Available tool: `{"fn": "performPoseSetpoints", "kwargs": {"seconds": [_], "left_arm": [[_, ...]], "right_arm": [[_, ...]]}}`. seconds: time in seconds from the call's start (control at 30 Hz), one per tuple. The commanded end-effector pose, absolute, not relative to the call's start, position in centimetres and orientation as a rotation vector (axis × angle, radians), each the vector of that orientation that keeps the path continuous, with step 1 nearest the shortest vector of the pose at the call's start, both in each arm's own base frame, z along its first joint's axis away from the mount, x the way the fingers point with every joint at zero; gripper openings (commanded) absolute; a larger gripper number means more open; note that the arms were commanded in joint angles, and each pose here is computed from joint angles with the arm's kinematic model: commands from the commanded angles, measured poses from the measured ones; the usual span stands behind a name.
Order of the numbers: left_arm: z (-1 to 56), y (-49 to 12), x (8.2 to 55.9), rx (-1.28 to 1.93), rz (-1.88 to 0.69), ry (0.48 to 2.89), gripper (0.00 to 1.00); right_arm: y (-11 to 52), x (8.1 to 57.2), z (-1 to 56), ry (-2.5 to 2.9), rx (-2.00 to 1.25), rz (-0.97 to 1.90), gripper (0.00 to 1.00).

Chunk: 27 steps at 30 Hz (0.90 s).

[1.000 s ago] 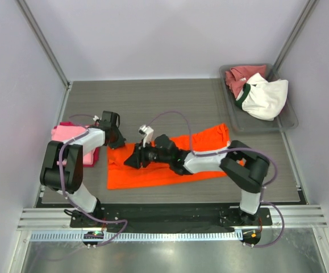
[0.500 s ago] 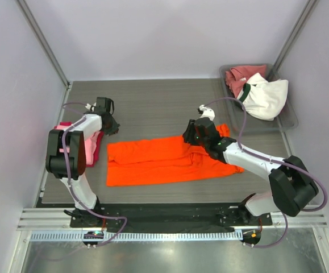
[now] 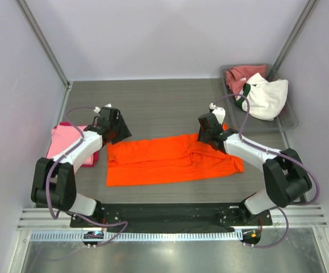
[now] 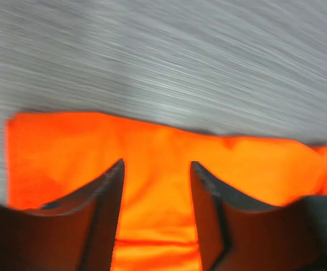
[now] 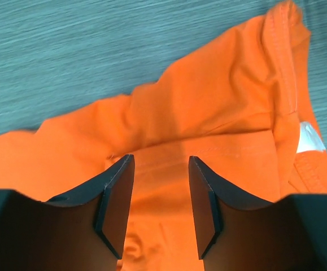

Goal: Fold and stack the t-shirts
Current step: Fold the tshirt

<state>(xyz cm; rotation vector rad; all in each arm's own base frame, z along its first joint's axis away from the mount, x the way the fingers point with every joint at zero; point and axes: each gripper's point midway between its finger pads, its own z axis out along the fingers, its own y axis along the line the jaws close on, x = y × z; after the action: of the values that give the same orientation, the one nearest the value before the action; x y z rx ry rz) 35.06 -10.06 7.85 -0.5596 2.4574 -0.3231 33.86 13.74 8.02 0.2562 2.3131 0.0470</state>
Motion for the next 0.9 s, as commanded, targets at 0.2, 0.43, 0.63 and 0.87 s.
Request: {"fn": "performPoseSetpoints", "kwargs": {"seconds": [0.2, 0.43, 0.63, 0.87], "left_arm": [[12.1, -19.6, 34.8, -0.318, -0.555, 2.389, 0.58], [10.8, -29.3, 35.1, -0.128, -0.708, 2.49, 0.58], [7.4, -34.2, 35.1, -0.04, -0.713, 2.601, 0.59], [4.8, -36.6, 35.0, 0.012, -0.697, 2.681, 0.59]], "right_arm": [[14.9, 36.3, 7.1, 2.367, 0.228, 0.01, 0.5], [15.2, 34.4, 5.4, 2.438, 0.189, 0.054, 0.5], [14.4, 32.0, 4.5, 2.484, 0.165, 0.056, 0.43], [13.6, 29.4, 5.3, 2.488, 0.175, 0.102, 0.16]]}}
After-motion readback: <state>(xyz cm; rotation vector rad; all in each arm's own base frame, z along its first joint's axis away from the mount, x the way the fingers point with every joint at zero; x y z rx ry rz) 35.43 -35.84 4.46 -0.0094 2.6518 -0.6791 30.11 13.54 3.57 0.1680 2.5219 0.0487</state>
